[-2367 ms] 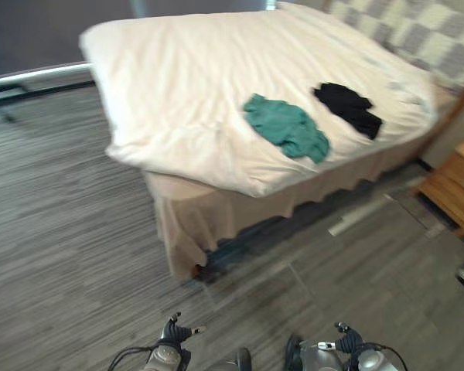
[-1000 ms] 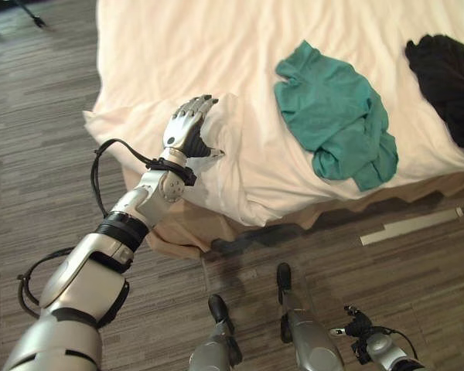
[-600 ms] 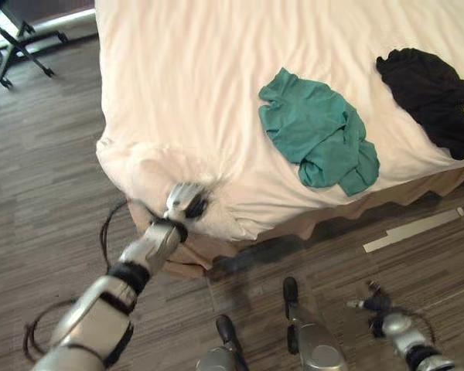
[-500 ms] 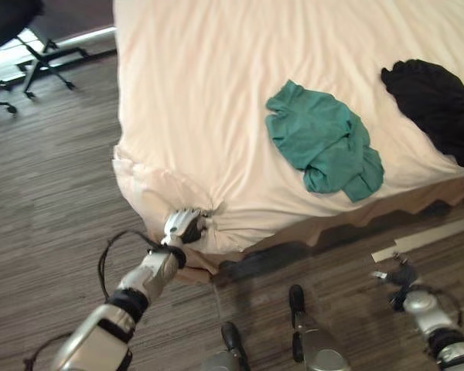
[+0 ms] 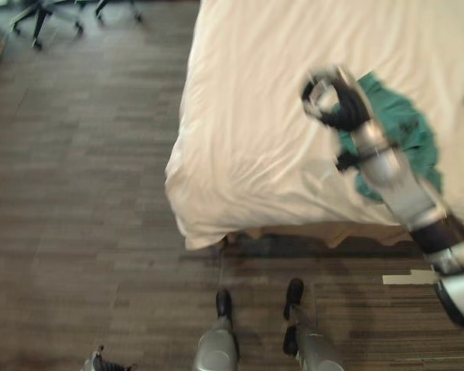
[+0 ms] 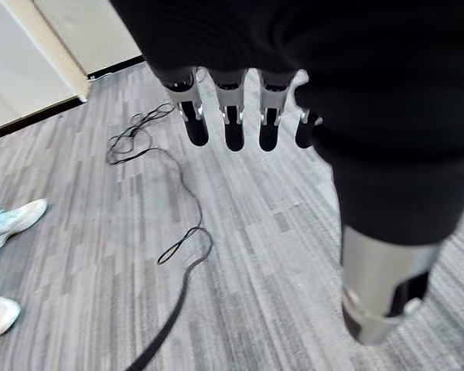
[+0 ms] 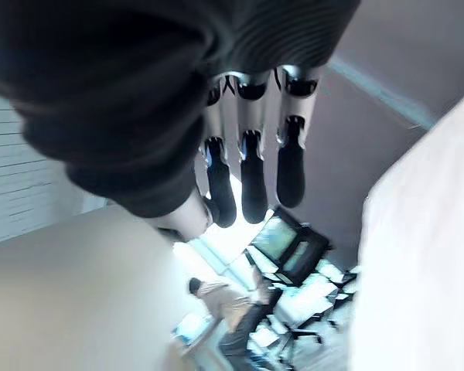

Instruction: Tidy up the quilt and then pick up the clothes from the bed and put them into the laundry hamper.

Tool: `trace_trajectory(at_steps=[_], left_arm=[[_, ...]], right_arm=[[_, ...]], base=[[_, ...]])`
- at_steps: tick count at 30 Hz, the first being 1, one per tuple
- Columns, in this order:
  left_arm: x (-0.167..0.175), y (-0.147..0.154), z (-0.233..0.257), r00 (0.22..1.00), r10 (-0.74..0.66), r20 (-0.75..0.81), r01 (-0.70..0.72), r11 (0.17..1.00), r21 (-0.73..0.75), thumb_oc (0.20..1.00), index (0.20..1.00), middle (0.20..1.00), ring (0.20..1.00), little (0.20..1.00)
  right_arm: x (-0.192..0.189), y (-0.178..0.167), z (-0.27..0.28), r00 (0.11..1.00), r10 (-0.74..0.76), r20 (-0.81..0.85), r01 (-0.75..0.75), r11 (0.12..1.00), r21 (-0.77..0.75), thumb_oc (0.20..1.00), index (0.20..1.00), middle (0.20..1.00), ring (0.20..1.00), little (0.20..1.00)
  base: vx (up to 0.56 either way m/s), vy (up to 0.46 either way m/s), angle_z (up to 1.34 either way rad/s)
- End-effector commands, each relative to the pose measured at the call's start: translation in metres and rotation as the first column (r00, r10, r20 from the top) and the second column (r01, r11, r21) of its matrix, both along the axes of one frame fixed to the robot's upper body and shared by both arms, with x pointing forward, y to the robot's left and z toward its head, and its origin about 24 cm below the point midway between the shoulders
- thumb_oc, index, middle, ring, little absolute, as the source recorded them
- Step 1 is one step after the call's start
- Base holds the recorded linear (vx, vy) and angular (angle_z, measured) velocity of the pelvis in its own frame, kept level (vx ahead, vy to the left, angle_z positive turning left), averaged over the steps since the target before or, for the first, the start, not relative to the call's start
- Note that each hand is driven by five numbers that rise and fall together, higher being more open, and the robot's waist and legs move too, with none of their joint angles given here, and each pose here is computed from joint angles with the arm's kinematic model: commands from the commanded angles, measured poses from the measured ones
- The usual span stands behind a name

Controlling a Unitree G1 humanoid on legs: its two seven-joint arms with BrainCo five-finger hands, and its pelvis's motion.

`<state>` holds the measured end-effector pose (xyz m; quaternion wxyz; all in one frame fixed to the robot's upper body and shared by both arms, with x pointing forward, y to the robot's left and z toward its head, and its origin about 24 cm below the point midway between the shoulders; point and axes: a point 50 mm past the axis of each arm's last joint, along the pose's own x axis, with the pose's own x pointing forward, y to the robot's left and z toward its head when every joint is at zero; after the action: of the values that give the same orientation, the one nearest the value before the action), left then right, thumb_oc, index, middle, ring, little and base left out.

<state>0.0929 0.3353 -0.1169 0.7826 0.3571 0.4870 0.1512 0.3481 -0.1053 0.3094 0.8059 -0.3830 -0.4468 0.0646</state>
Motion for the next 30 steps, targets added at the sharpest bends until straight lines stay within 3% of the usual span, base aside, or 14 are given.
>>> trace_trajectory(at_steps=[1,2,3,7,11,14,16,17,19,21,23,26,27,30], left_arm=[[0.069,0.012,0.037,0.968,-0.099,0.229,0.083,0.993,0.079,1.000,1.000,1.000,1.000,1.000],[0.070,0.012,0.037,0.968,-0.098,0.231,0.082,0.994,0.078,1.000,1.000,1.000,1.000,1.000],[0.113,-0.006,0.055,0.914,-0.198,0.354,0.176,0.980,0.091,1.000,1.000,1.000,1.000,1.000],[0.152,-0.037,0.075,0.824,-0.298,0.482,0.289,0.953,0.094,1.000,1.000,1.000,1.000,1.000],[0.177,-0.075,0.088,0.726,-0.379,0.575,0.409,0.909,0.083,1.000,1.000,1.000,1.000,1.000],[0.178,-0.083,0.086,0.723,-0.384,0.574,0.423,0.903,0.071,1.000,1.000,1.000,1.000,1.000],[0.172,-0.091,0.074,0.747,-0.372,0.550,0.422,0.906,0.039,1.000,1.000,1.000,1.000,1.000],[0.167,-0.094,0.065,0.773,-0.360,0.522,0.416,0.909,0.012,1.000,1.000,1.000,1.000,1.000],[0.167,-0.094,0.065,0.773,-0.360,0.522,0.416,0.909,0.012,1.000,1.000,1.000,1.000,1.000],[0.157,-0.094,0.051,0.826,-0.291,0.482,0.368,0.927,-0.071,1.000,1.000,1.000,1.000,1.000],[0.158,-0.100,0.051,0.816,-0.295,0.497,0.387,0.918,-0.091,1.000,1.000,1.000,1.000,1.000],[0.170,-0.105,0.069,0.751,-0.258,0.608,0.412,0.902,-0.125,1.000,1.000,1.000,1.000,1.000],[0.176,-0.107,0.077,0.723,-0.178,0.667,0.387,0.905,-0.178,1.000,1.000,1.000,1.000,1.000],[0.187,-0.112,0.089,0.683,-0.102,0.723,0.389,0.889,-0.243,1.000,1.000,1.000,1.000,1.000]], right_arm=[[0.016,-0.009,0.026,0.997,-0.073,-0.014,0.074,0.992,0.099,0.200,0.200,0.200,0.200,0.200],[0.016,-0.009,0.026,0.997,-0.072,-0.013,0.073,0.992,0.098,0.200,0.200,0.200,0.200,0.200],[0.025,0.004,0.035,0.997,-0.073,-0.036,0.077,0.990,0.115,0.200,0.200,0.200,0.200,0.200],[0.035,0.022,0.021,0.992,-0.052,-0.117,0.067,0.990,0.126,0.200,0.200,0.200,0.200,0.200],[0.041,0.072,-0.067,0.916,0.067,-0.396,-0.028,0.994,0.104,0.200,0.200,0.200,0.200,0.200],[0.033,0.087,-0.094,0.882,0.114,-0.458,-0.083,0.993,0.087,0.200,0.200,0.200,0.200,0.200],[-0.001,0.119,-0.145,0.766,0.281,-0.579,-0.260,0.958,0.122,0.200,0.200,0.200,0.200,0.200],[-0.025,0.129,-0.167,0.629,0.433,-0.646,-0.367,0.898,0.244,0.200,0.200,0.200,0.200,0.200],[-0.025,0.129,-0.167,0.629,0.432,-0.646,-0.367,0.898,0.244,0.200,0.200,0.200,0.200,0.200],[-0.052,0.132,-0.152,0.562,0.585,-0.585,-0.512,0.801,0.309,0.200,0.200,0.200,0.200,0.200],[-0.057,0.124,-0.128,0.593,0.635,-0.495,-0.552,0.768,0.325,0.200,0.200,0.200,0.200,0.200],[-0.051,0.104,-0.079,0.732,0.610,-0.304,-0.539,0.791,0.288,0.200,0.200,0.200,0.200,0.200],[-0.035,0.082,-0.042,0.840,0.515,-0.170,-0.453,0.839,0.302,0.200,0.200,0.200,0.200,0.200],[-0.018,0.042,0.001,0.944,0.330,-0.026,-0.302,0.889,0.344,0.200,0.200,0.200,0.200,0.200]], base=[[-0.10,-0.021,0.35],[-0.22,-0.054,0.57],[-0.12,-0.033,0.54],[-0.12,-0.057,0.39],[-0.07,-0.038,0.15],[0.02,-0.018,-0.08],[0.10,-0.018,-0.03],[0.09,0.012,-0.05],[0.05,0.009,-0.14],[0.07,0.020,-0.15],[0.01,0.035,-0.17],[-0.06,-0.008,-0.42],[-0.07,-0.019,-0.31],[-0.10,-0.045,-0.25]])
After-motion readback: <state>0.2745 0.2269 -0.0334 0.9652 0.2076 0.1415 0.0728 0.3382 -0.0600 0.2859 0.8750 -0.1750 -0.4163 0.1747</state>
